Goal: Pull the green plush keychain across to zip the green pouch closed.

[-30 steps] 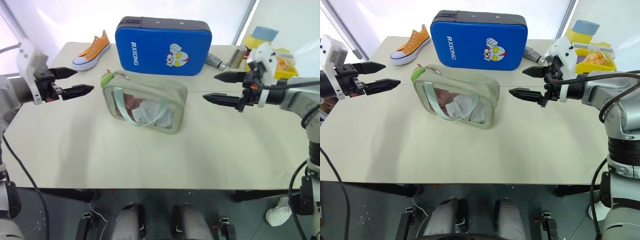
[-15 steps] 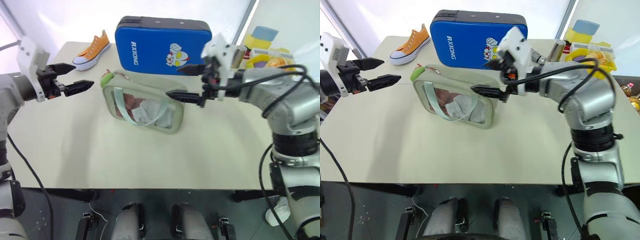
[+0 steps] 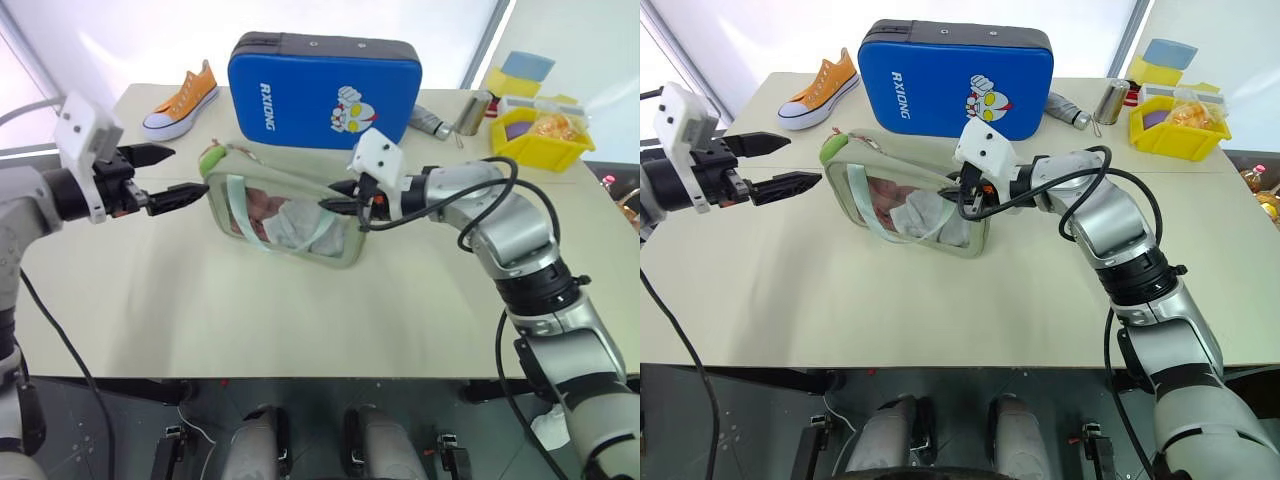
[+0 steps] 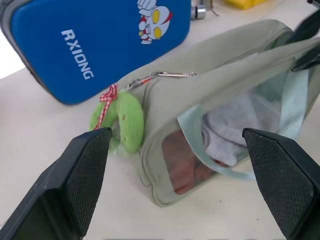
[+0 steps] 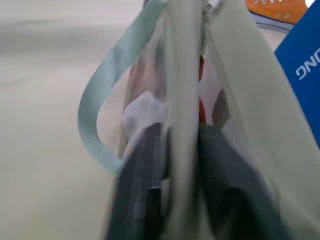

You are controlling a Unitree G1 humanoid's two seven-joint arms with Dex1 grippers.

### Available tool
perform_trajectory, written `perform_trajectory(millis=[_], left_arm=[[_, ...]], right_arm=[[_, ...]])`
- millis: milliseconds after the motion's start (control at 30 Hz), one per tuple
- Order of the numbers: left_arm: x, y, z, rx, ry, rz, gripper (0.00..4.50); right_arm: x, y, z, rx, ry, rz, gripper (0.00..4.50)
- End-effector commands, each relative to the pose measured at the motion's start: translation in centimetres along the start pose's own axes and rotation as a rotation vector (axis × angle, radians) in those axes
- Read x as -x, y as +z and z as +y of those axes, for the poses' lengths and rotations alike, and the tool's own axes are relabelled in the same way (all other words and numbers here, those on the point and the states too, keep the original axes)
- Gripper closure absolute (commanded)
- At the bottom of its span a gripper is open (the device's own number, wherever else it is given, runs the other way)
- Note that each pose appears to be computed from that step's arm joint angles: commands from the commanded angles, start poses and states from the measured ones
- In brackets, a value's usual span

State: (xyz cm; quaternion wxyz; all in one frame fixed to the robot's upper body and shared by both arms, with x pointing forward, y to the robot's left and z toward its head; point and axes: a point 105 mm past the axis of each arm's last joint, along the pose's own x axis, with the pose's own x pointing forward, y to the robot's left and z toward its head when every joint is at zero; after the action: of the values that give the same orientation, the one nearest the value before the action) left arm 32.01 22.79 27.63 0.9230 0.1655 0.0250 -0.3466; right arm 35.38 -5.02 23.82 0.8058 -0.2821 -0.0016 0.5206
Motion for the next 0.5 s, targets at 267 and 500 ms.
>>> perform_trajectory(millis=[267, 500], left_arm=[[1.6, 1.5, 0.7, -0.041, 0.056, -0.037, 0.00], [1.3, 1.0, 0.3, -0.034, 0.052, -0.032, 0.00]], right_arm=[[2.1, 1.9, -2.0, 0.301, 0.105, -0.099, 4.44], [2.3, 0.9, -1.7, 0.257, 0.139, -0.110, 4.44]])
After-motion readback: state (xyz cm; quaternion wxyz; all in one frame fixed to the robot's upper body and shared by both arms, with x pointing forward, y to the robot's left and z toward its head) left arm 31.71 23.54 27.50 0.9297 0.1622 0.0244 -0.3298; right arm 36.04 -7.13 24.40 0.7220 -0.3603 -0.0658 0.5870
